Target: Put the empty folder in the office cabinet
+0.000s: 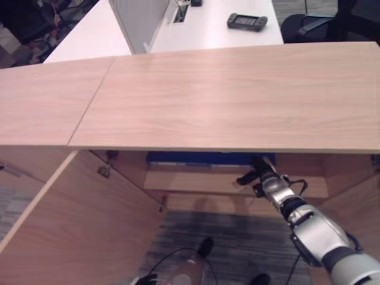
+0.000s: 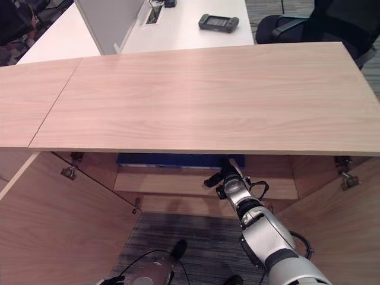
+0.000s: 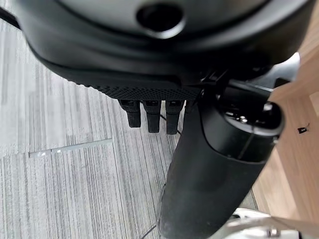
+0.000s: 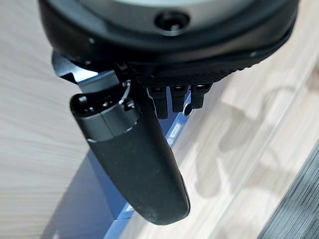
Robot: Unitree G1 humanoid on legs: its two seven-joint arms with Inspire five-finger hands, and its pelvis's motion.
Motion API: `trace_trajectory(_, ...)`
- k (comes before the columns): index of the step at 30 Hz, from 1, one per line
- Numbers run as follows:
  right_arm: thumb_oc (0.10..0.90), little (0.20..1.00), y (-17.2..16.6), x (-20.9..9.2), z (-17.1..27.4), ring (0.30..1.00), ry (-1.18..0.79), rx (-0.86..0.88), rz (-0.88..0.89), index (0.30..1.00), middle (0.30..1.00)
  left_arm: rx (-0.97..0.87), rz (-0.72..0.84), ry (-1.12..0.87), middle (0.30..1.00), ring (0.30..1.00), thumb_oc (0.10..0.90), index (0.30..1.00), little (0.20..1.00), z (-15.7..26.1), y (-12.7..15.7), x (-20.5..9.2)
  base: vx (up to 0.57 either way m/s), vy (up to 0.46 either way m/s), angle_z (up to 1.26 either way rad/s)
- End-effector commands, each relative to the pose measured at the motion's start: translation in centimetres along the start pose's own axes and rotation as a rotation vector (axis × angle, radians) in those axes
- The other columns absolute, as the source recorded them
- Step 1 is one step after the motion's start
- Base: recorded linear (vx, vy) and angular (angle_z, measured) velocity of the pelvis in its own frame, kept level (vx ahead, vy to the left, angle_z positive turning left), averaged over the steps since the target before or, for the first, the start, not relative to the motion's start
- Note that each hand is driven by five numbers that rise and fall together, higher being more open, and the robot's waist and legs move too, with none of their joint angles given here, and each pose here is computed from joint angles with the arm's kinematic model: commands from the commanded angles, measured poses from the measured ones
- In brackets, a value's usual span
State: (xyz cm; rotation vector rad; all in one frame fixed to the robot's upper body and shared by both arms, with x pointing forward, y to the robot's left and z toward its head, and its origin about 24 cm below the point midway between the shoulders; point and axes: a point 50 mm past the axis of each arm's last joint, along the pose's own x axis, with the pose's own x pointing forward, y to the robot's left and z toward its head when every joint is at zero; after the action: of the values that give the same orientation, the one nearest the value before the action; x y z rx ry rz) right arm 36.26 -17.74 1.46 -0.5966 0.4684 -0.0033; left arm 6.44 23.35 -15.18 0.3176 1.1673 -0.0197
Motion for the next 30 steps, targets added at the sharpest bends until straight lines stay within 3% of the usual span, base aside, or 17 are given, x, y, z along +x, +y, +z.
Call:
trace_trajectory(1, 0.8, 0.9, 0.0, -0.2, 5.3, 0.9, -0.233, -0.014, -0.002, 0.9, 0.9, 0.034, 0.093, 0.065, 0.9, 0.9, 0.8, 0.9, 0.9, -2.6, 3.0, -0.8, 0.01, -0.062, -0.15)
trace_trajectory(11, 0.8, 0.9, 6.5, -2.7, 0.6, 0.9, -0.246, 0.076, 0.236, 0.9, 0.9, -0.113, 0.074, 0.119, 0.9, 0.9, 0.8, 0.9, 0.9, -4.4, 1.1, -1.2, 0.02, -0.08, -0.3)
trace_trajectory(17, 0.8, 0.9, 7.8, -3.8, -2.9, 0.9, -0.178, 0.119, 0.283, 0.9, 0.9, -0.163, 0.053, 0.136, 0.9, 0.9, 0.8, 0.9, 0.9, -4.5, -0.2, -1.0, 0.0, -0.083, -0.34)
trace_trajectory(24, 0.8, 0.9, 7.4, -6.0, -11.4, 0.9, 0.074, 0.201, 0.242, 0.9, 0.9, -0.24, 0.036, 0.197, 0.9, 0.9, 0.8, 0.9, 0.9, -4.1, -2.7, -0.1, -0.11, 0.036, -0.26)
trace_trajectory(30, 0.8, 0.9, 7.8, -9.3, -19.0, 0.9, 0.367, 0.269, 0.169, 0.9, 0.9, -0.143, 0.018, 0.231, 0.9, 0.9, 0.8, 0.9, 0.9, -4.0, -2.7, 0.1, -0.1, 0.105, -0.19)
